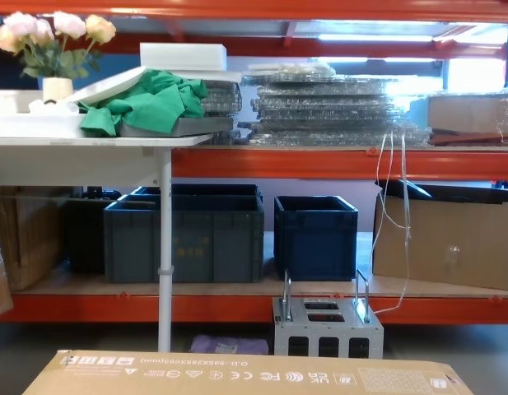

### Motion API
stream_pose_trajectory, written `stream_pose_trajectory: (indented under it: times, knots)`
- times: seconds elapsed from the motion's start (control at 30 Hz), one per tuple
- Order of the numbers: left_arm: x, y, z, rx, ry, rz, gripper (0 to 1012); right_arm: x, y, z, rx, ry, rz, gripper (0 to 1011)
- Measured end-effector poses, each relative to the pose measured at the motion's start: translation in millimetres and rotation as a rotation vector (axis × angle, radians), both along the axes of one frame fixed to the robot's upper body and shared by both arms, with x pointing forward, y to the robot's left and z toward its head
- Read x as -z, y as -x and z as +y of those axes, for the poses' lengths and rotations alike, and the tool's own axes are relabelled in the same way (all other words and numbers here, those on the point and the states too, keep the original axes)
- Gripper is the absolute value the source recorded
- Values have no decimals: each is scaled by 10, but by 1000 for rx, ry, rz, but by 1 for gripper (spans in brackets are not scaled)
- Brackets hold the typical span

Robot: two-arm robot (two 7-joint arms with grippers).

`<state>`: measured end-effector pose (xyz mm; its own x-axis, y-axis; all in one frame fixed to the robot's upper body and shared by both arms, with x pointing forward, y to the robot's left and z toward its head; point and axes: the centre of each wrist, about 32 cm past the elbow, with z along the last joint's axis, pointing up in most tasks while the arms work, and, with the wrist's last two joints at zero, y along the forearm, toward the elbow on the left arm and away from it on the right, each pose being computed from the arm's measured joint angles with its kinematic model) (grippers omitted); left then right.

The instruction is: Use one hand to grasp the basket and place it at the designated location.

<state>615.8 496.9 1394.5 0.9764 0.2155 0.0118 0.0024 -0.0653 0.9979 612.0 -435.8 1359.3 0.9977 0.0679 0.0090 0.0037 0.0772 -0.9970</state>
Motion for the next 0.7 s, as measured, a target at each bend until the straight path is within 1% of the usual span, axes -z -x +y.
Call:
stream_pose_trajectory:
  times: [0.23,0.33,0.37,0.43,0.5,0.53,0.6,0.63,0.67,0.7]
  knots:
    - [0,0,0,0,0,0,0,42,-5,-10,40,37,1,1000]
    - [0,0,1,0,0,0,0,47,9,-41,65,53,-2,934]
    - [0,0,1,0,0,0,0,47,11,-46,67,55,-3,925]
    - [0,0,0,0,0,0,0,51,17,-54,71,59,-3,856]
    - [0,0,0,0,0,0,0,54,23,-63,74,61,-4,824]
    - [0,0,1,0,0,0,0,56,28,-72,77,63,-4,769]
    - [0,0,0,0,0,0,0,57,32,-80,78,63,-5,729]
    - [0,0,0,0,0,0,0,56,33,-83,80,64,-6,670]
    - [0,0,0,0,0,0,0,56,33,-83,80,64,-6,670]
    - [0,0,0,0,0,0,0,58,35,-85,80,64,-6,630]
